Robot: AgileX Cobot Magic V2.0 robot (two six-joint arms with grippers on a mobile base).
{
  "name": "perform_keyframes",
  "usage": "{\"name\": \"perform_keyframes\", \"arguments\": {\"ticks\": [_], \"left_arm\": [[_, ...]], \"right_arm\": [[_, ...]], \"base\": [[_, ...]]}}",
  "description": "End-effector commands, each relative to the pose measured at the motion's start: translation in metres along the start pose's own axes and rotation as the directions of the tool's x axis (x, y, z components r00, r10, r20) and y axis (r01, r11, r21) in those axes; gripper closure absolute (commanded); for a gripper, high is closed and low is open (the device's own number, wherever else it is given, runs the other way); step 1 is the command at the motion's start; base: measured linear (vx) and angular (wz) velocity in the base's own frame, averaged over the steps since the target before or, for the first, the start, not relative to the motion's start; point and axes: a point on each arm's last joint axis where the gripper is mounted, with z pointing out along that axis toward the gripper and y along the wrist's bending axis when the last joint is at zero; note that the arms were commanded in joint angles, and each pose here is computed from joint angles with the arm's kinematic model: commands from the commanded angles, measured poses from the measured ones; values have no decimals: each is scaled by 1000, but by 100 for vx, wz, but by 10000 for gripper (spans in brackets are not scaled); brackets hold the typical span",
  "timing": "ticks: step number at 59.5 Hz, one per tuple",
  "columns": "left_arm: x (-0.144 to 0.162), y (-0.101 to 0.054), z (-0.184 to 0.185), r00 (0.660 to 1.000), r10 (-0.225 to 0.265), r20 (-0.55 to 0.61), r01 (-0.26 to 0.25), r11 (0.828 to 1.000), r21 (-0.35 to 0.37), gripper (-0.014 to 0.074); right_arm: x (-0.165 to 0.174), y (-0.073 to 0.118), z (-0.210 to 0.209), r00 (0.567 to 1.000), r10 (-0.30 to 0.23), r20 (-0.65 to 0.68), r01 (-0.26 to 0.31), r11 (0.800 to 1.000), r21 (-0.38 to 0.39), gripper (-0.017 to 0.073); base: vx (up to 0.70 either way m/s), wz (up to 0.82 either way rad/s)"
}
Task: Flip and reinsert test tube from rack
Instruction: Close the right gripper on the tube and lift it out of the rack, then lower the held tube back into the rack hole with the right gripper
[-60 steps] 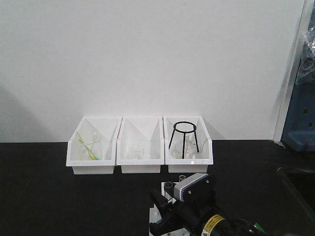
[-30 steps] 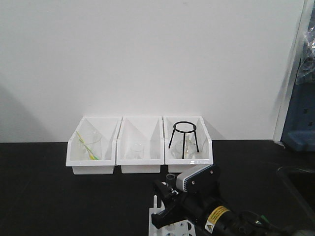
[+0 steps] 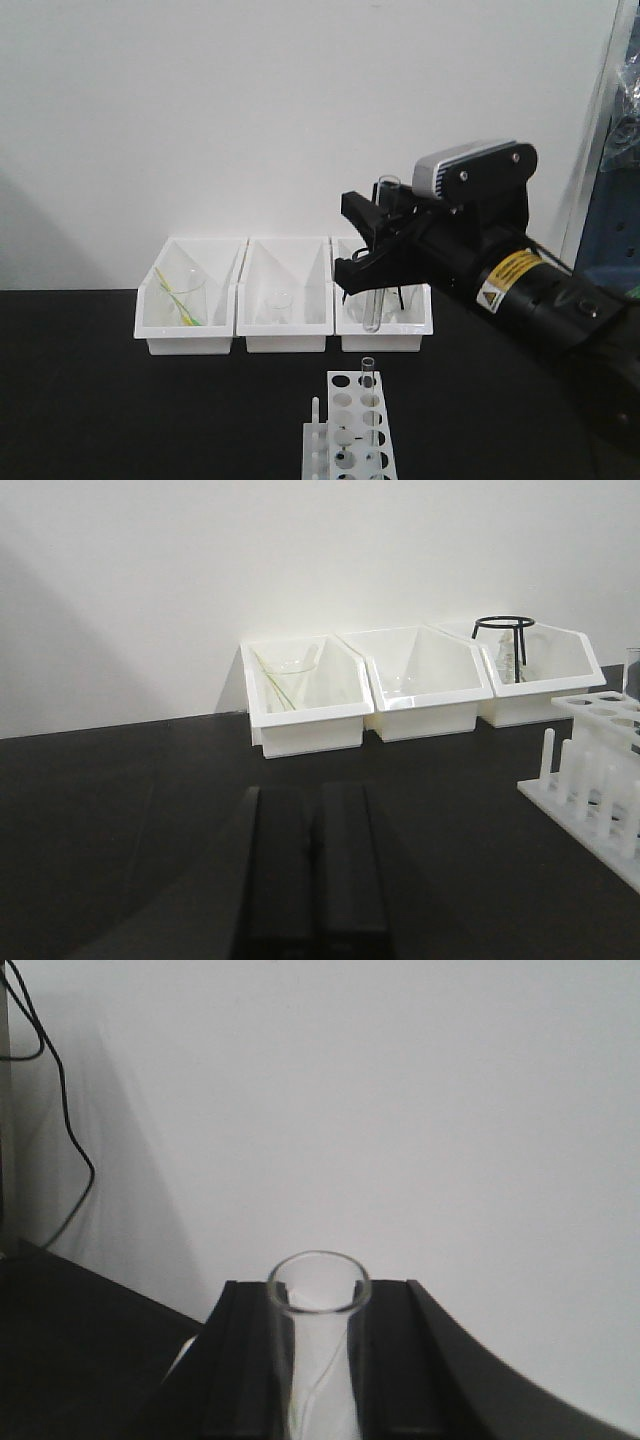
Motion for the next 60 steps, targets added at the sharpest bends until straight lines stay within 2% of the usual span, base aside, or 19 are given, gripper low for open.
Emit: {"name": "perform_keyframes", "arguments": {"ticks": [1, 4, 8, 11, 13, 15, 17, 18, 21, 23, 28, 29, 31, 35, 38, 42, 47, 57, 60], "left_arm": [[-10, 0, -1, 995, -2, 95, 2, 1000, -2, 599], [-10, 0, -1, 995, -2, 95, 2, 1000, -2, 599], [-10, 0, -1, 995, -2, 95, 2, 1000, -2, 599], [-10, 0, -1, 995, -2, 95, 2, 1000, -2, 599], [-10, 0, -1, 995, -2, 95, 2, 1000, -2, 599], [-10, 0, -1, 995, -2, 95, 2, 1000, -2, 599], [-10, 0, -1, 995, -2, 95, 2, 1000, -2, 599], [-10, 0, -1, 995, -2, 95, 2, 1000, -2, 599], [-10, 0, -1, 995, -2, 95, 2, 1000, -2, 599], [-10, 0, -1, 995, -2, 95, 2, 1000, -2, 599], [-10, 0, -1, 995, -2, 95, 2, 1000, -2, 599], [-10, 0, -1, 995, -2, 95, 2, 1000, -2, 599], [-10, 0, -1, 995, -2, 95, 2, 1000, -2, 599], [-10, 0, -1, 995, -2, 95, 2, 1000, -2, 599], [-10, 0, -1, 995, -2, 95, 2, 1000, -2, 599], [-10, 0, -1, 995, -2, 95, 2, 1000, -2, 599], [-10, 0, -1, 995, -2, 95, 2, 1000, -2, 599], [-10, 0, -1, 995, -2, 95, 2, 1000, -2, 599], [-10, 0, -1, 995, -2, 95, 2, 1000, -2, 599]], "right_arm": [[-41, -3, -8, 944, -319, 80, 319, 948, 13, 573], [-41, -3, -8, 819, -573, 38, 573, 819, -6, 573], [-34, -3, -8, 512, -859, -5, 857, 511, -62, 571], [-29, -5, -9, 266, -964, -25, 957, 267, -113, 570], [-25, -7, -9, 133, -990, -38, 980, 137, -146, 570], [-23, -9, -10, 36, -998, -48, 984, 43, -173, 570], [-22, -11, -10, -15, -998, -58, 981, -3, -192, 570], [-21, -11, -10, -20, -998, -66, 980, -7, -199, 570], [-21, -12, -11, 17, -997, -78, 980, 32, -199, 570], [-22, -12, -11, 93, -991, -94, 975, 110, -191, 570], [-28, -10, -12, 394, -911, -118, 904, 408, -131, 570], [-31, -10, -12, 486, -867, -115, 861, 497, -106, 570], [-35, -9, -14, 622, -776, -104, 773, 630, -73, 570], [-43, -9, -17, 829, -555, -72, 555, 832, -16, 570], [-47, -8, -18, 931, -361, -44, 362, 932, 9, 570], [-49, -9, -19, 990, -141, -18, 142, 990, 27, 570], [-50, -10, -19, 999, 40, -4, -40, 998, 41, 570], [-54, -7, -19, 994, 59, 89, -60, 998, 11, 570], [-47, -5, -21, 987, 108, 122, -108, 994, -4, 570]], "base": [[0, 0], [0, 0], [0, 0], [0, 0], [0, 0], [0, 0], [0, 0], [0, 0], [0, 0], [0, 0], [0, 0], [0, 0], [0, 0], [0, 0], [0, 0], [0, 0], [0, 0], [0, 0], [0, 0]]}}
